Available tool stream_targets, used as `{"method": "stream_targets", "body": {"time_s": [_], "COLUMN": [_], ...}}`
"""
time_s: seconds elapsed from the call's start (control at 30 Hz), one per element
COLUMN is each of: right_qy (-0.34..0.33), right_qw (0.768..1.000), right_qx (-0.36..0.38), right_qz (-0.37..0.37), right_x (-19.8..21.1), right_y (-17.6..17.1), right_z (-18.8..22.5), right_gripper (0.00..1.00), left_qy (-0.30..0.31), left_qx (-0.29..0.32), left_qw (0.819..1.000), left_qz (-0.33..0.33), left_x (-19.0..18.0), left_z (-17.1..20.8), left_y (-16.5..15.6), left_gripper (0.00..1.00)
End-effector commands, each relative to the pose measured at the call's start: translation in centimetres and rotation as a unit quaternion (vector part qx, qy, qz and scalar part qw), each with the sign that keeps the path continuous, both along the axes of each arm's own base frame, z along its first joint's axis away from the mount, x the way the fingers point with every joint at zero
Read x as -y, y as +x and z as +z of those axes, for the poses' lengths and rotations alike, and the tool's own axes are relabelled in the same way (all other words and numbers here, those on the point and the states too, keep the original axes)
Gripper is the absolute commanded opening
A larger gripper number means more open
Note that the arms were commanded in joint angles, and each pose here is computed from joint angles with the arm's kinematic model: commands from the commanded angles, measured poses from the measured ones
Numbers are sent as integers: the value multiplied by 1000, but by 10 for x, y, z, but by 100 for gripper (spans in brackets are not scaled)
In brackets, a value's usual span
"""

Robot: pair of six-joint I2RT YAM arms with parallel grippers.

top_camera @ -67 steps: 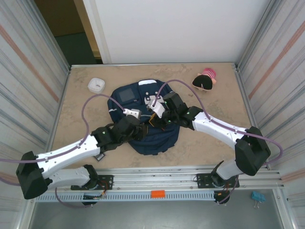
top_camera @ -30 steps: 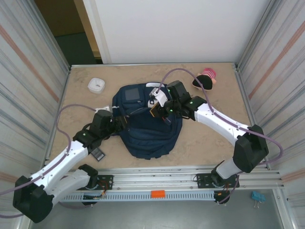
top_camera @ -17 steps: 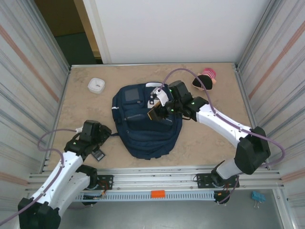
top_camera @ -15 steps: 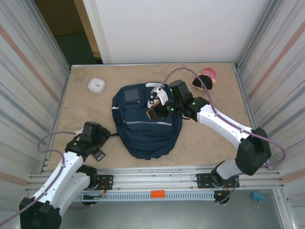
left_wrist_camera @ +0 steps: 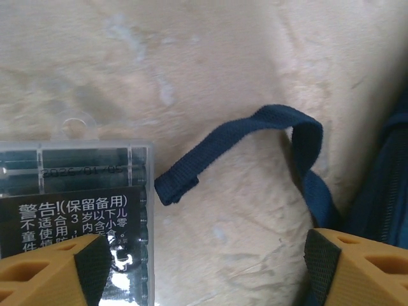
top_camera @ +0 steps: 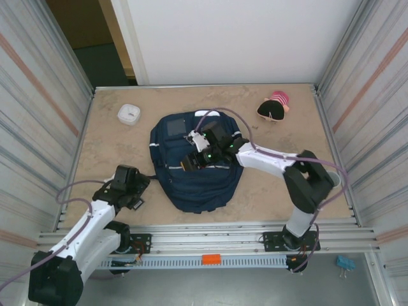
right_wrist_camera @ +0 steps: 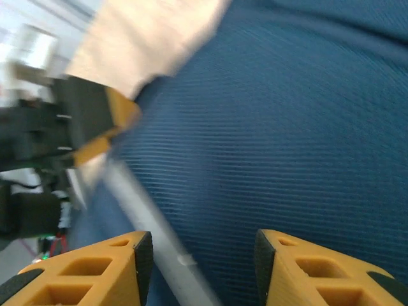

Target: Pack books, pencil case, and school supplies into a backpack

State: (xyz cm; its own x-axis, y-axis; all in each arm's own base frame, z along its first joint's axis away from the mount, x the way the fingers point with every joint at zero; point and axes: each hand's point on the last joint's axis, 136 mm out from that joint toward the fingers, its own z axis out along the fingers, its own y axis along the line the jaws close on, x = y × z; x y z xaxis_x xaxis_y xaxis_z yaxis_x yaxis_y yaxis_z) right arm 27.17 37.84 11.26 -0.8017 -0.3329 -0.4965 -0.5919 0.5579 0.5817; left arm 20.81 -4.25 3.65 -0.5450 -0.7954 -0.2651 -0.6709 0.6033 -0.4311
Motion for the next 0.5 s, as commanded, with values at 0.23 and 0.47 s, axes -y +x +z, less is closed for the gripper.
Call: {"method": "stream_targets", "body": {"time_s": [0.23, 0.47], "right_qy": [-68, -47], "right_qw": [981, 983], "right_qx": [-68, -31], "right_qz": [-168, -174], "right_x": [89, 106], "right_y": [62, 74], "right_z": [-71, -40], "right_gripper": [47, 47], "left_qy": [-47, 2], "left_qx": [-10, -46], "left_qw": [996, 998], "left_qz": [-74, -53], "left_x": [36, 21], "left_z": [0, 38], "left_y": [31, 12], "left_gripper": [83, 88]}}
